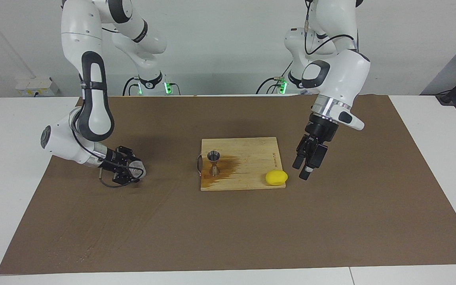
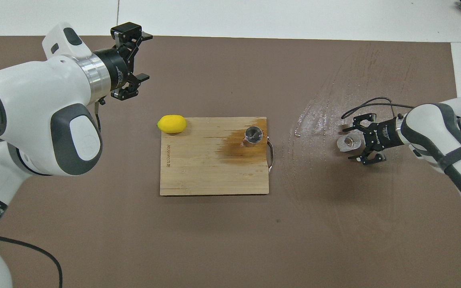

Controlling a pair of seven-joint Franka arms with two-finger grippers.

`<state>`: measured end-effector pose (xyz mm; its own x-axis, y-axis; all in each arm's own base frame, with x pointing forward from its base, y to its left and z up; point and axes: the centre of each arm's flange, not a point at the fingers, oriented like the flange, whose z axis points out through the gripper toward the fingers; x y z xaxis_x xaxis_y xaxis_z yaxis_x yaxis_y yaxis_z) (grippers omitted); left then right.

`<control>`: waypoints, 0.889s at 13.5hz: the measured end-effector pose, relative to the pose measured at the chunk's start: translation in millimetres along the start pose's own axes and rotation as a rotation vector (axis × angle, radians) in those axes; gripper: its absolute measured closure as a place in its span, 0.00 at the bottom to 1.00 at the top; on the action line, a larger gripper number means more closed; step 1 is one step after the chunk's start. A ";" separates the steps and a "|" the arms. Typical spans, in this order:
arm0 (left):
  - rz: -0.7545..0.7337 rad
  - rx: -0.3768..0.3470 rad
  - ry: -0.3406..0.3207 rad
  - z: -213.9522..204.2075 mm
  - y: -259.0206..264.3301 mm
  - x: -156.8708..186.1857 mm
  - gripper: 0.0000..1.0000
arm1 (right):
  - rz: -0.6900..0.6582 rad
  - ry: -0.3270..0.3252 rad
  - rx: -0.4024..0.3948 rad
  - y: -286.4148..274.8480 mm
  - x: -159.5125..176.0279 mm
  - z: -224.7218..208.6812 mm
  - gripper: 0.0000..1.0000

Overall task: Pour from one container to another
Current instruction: 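Open the left gripper and withdraw while the right gripper grasps the glass, then lift the glass over the metal cup while the left gripper returns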

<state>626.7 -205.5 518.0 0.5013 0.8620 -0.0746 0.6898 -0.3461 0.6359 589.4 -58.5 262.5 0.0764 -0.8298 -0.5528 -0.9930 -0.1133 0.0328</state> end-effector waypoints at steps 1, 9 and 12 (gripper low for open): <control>0.077 0.096 0.019 -0.3 -2.8 3.5 0.00 | 0.000 0.000 0.000 0.2 0.1 0.2 0.12; 0.471 0.589 -0.050 -38.3 -43.0 51.9 0.00 | 0.018 0.001 0.037 -5.4 -23.5 -17.6 0.49; 0.664 0.630 -0.131 -68.7 -56.0 90.2 0.00 | 0.044 0.020 0.066 -15.6 -81.5 -32.3 0.49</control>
<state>597.4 -82.9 528.4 0.9244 0.3789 0.0449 0.3769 -0.9251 0.0469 601.6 -6.8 333.9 0.0340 -0.8438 -0.5356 -0.9992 -0.0407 0.0008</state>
